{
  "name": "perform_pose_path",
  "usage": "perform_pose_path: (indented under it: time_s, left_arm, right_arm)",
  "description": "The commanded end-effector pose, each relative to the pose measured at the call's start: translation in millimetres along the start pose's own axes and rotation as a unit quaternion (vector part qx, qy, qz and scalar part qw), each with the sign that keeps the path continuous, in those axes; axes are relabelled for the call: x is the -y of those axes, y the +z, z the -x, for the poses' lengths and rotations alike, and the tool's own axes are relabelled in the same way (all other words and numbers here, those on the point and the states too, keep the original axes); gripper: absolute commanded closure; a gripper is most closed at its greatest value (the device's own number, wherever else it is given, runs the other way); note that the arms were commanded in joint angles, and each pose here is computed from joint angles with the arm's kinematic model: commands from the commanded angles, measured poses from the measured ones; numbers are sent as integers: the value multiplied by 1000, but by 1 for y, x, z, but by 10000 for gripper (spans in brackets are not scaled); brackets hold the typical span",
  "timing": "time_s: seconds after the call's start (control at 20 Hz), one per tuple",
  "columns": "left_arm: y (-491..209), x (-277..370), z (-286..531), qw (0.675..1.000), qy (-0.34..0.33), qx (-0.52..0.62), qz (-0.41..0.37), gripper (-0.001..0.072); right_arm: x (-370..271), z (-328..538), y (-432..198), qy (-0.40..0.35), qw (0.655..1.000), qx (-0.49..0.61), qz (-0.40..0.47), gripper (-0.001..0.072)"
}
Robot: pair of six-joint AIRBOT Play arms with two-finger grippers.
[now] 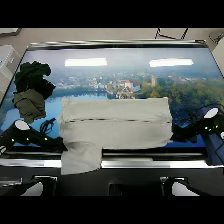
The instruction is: Fold the clothes and pants, and hang the long-sleeved shirts on hangers.
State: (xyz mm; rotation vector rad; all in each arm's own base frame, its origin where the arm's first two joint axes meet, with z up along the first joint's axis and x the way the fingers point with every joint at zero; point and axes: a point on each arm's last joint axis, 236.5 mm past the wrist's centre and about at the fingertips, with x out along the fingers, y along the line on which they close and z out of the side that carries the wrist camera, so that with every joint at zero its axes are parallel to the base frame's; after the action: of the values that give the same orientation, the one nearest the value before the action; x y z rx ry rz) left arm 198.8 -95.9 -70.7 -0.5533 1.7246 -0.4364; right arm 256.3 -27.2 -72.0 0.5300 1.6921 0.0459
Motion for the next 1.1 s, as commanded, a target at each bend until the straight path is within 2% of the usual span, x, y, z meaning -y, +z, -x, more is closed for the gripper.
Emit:
perform_pose_path:
  time_s: [0.0,0.2,0.45,0.7,0.9,0.95,1.0,1.05]
  left_arm:
    - [58,23,54,994,23,104,-21,675]
    - [133,40,103,979,34,197,-37,674]
    - [210,41,121,975,27,218,-33,674]
    - [267,51,106,970,-15,240,-24,674]
    - [268,39,59,982,-16,186,-6,672]
    - [266,37,56,984,-18,180,2,647]
    - [266,36,59,983,-18,181,4,516]
    - [265,34,65,983,-19,183,5,280]
  right_arm:
    - [-31,45,37,1,998,63,26,677]
    - [-57,74,112,-45,986,154,50,676]
    - [-51,60,173,-52,986,158,23,675]
    - [-56,34,204,-18,984,177,-2,673]
    - [-58,24,209,-3,984,175,-23,671]
    - [-59,25,208,-1,984,174,-25,626]
    - [-56,29,206,-1,985,171,-34,448]
    - [-53,34,203,-2,985,167,-37,186]
